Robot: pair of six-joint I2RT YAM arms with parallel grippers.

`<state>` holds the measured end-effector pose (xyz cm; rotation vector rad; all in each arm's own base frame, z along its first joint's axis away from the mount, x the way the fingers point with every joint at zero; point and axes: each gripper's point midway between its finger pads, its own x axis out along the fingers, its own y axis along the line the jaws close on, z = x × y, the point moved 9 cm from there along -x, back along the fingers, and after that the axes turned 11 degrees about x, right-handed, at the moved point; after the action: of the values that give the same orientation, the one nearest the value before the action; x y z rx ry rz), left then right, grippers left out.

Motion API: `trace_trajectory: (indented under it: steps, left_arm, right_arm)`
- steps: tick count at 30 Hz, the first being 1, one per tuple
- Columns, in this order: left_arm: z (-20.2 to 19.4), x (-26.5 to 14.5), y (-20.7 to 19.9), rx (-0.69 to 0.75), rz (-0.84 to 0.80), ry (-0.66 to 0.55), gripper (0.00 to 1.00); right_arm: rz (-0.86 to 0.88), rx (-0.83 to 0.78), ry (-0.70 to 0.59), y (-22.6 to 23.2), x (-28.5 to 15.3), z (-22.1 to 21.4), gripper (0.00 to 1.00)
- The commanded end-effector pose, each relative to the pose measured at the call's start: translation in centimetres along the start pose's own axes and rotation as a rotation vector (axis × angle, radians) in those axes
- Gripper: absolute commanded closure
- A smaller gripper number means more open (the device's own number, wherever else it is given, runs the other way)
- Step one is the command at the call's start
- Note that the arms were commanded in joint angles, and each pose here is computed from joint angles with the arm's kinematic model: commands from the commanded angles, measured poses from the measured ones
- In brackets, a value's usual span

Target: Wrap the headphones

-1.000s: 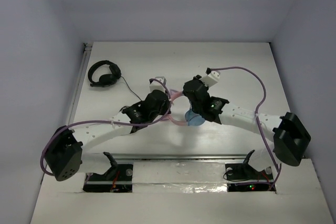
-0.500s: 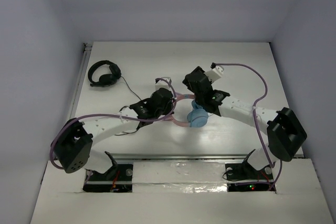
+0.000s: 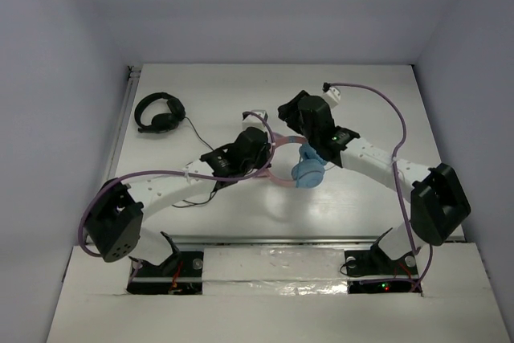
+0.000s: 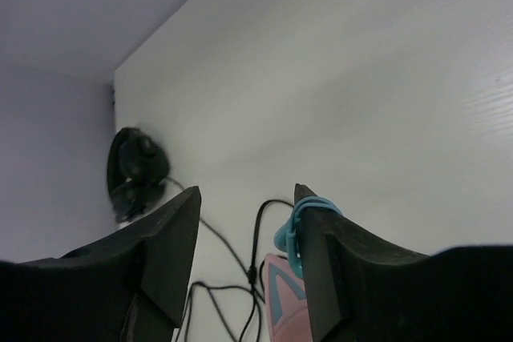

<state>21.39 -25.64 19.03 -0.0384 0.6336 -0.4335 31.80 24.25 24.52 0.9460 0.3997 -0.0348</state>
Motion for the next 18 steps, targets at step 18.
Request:
trace_trajectory:
  steps: [18]
  left_arm:
    - [3.9, -3.2, -1.1, -0.028, -0.099, -0.152, 1.00]
  right_arm:
    - [0.329, 0.716, 0.272, 0.8, -4.5, 6.0, 0.39]
